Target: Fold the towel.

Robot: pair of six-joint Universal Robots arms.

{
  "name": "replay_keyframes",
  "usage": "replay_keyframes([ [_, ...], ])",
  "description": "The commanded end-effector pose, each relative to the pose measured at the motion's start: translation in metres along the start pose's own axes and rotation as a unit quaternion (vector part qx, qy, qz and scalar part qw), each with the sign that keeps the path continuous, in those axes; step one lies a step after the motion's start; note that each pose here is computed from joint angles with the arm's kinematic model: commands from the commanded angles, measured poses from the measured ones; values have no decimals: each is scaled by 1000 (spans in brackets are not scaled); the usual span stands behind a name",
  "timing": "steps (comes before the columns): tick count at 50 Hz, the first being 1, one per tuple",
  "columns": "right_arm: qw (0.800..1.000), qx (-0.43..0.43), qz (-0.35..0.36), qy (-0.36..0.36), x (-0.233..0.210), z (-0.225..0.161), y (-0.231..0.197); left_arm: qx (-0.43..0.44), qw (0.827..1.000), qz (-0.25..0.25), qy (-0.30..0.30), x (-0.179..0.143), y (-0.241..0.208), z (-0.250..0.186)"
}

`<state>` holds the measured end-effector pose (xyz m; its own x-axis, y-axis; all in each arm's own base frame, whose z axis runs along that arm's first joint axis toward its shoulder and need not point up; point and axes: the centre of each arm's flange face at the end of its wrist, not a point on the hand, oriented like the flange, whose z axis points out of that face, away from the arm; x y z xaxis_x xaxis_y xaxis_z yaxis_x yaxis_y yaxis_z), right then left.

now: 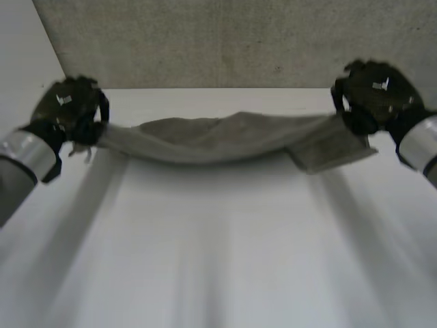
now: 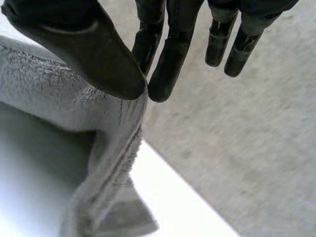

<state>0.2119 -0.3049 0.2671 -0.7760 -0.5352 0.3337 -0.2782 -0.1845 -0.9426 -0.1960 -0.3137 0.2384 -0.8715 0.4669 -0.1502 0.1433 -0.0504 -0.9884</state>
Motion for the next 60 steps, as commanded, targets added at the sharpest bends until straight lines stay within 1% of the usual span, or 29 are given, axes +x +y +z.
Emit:
replay_keyframes([
  [1, 1000, 14, -6, -5, -1, -35, -14, -6, 1000, -4, 9, 3, -2, -25],
  [2, 1000, 14, -7, -4, -1, -35, -14, -6, 1000, -4, 9, 3, -2, -26],
  [4, 999, 41, -22, 11, 2, -49, -36, 1, 1000, -4, 5, 3, -10, -32],
  [5, 999, 47, -21, 17, 2, -56, -45, 4, 1000, -3, 1, 0, -18, -41],
  [6, 999, 47, -21, 17, 2, -56, -45, 8, 1000, -3, 1, -1, -27, -50],
  [12, 998, 54, 7, 30, 9, -76, -74, 21, 1000, -12, 14, 5, -53, -74],
  [18, 998, 47, 9, 36, 15, -75, -73, 16, 999, -33, 6, 0, -55, -77],
  [23, 999, 16, 24, 33, 21, -65, -52, -9, 999, -45, 10, -1, -40, -70],
  [24, 999, 3, 23, 28, 22, -58, -43, -25, 998, -53, 15, -1, -31, -64],
  [27, 1000, -8, 17, 23, 22, -53, -35, -45, 997, -57, 21, -3, -18, -52],
  [29, 999, -40, 4, 10, 25, -36, -10, -53, 997, -58, 20, -7, -13, -44],
  [33, 998, -62, -10, 10, 33, -21, 7, -70, 996, -57, 22, -17, 1, -21],
  [35, 997, -77, -14, 6, 37, -7, 23, -74, 995, -57, 26, -18, 5, -13],
  [36, 997, -77, -14, 6, 37, -7, 23, -74, 995, -57, 26, -18, 5, -13],
  [37, 997, -83, -11, 1, 36, 0, 29, -77, 995, -57, 28, -17, 9, -4],
  [38, 997, -83, -11, 1, 36, 0, 29, -81, 995, -56, 26, -17, 14, 5],
  [39, 996, -85, -10, -4, 34, 6, 33, -81, 995, -56, 26, -17, 14, 5],
  [41, 996, -89, -10, -6, 31, 12, 38, -94, 994, -55, 7, -23, 27, 24],
  [45, 996, -93, -12, -6, 27, 28, 54, -105, 993, -54, -11, -30, 40, 39],
  [48, 996, -87, -16, -3, 23, 37, 65, -108, 993, -47, -5, -27, 48, 49],
  [50, 996, -87, -19, -1, 21, 40, 69, -114, 993, -28, -1, -27, 58, 56],
  [53, 996, -86, -20, -4, 13, 45, 78, -118, 993, -18, 3, -26, 63, 58],
  [55, 996, -88, -21, -1, 12, 48, 83, -123, 992, -1, 10, -23, 72, 64],
  [60, 996, -87, -23, 4, 10, 56, 95, -123, 992, 12, 14, -21, 84, 73],
])
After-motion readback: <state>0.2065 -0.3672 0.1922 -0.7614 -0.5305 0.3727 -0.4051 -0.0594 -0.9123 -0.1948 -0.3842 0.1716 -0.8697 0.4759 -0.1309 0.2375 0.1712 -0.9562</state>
